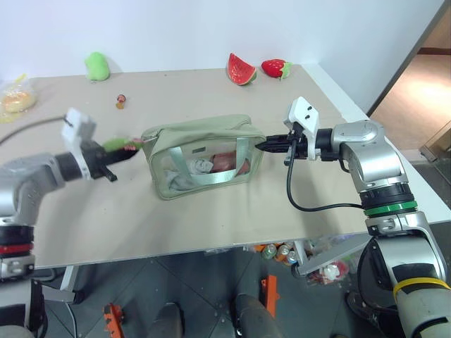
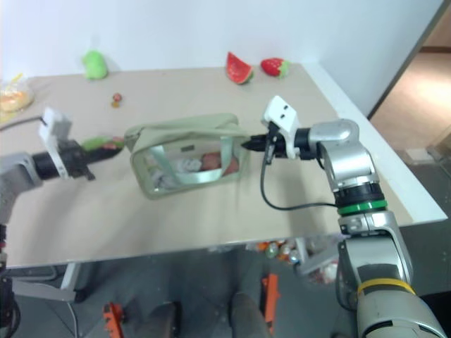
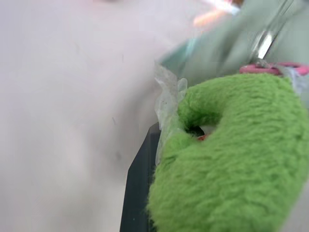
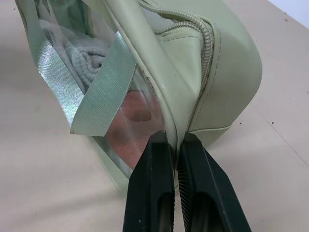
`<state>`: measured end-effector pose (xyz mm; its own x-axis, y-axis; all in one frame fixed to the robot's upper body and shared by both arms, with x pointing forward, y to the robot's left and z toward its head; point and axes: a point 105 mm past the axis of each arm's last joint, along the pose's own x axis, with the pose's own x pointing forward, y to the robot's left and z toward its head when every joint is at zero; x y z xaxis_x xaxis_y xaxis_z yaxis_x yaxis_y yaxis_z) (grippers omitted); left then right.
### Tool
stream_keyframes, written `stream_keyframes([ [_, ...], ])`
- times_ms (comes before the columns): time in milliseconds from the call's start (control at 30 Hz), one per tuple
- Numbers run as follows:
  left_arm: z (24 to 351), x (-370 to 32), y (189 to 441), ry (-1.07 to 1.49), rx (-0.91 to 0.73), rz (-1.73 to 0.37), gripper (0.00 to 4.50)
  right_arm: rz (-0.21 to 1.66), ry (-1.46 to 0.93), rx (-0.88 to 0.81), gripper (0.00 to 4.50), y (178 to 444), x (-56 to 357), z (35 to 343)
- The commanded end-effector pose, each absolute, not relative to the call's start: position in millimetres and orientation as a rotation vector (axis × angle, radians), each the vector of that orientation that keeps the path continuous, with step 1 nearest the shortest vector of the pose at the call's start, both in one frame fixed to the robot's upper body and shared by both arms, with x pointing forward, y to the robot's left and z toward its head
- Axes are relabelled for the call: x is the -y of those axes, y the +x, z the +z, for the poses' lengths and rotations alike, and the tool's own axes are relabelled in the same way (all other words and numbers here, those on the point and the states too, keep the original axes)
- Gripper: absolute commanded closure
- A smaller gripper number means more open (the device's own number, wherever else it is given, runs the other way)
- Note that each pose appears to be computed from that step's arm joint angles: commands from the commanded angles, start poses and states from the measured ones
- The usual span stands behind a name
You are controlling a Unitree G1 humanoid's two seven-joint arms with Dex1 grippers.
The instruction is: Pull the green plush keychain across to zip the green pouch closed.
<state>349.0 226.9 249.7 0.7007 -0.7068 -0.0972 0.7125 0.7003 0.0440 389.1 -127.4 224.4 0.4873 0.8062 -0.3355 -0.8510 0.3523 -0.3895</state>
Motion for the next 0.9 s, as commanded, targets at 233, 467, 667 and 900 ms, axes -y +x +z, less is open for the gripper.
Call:
stream_keyframes([
  [233,313.0,-176.6,377.7,0.407,0.12,-0.785,4.46,1.085,-0.565,-0.03,4.5,388.6,118.7,235.4],
  [467,316.0,-127.0,392.0,0.551,0.156,-0.865,4.46,1.072,-0.557,-0.022,4.5,388.0,119.1,235.6],
  [667,316.6,-130.8,390.4,0.499,0.126,-0.888,3.43,1.061,-0.55,-0.022,4.5,387.2,121.9,235.2],
  [900,330.8,-144.6,393.6,0.474,0.144,-0.828,1.04,1.061,-0.545,-0.018,4.5,388.3,119.2,235.6],
])
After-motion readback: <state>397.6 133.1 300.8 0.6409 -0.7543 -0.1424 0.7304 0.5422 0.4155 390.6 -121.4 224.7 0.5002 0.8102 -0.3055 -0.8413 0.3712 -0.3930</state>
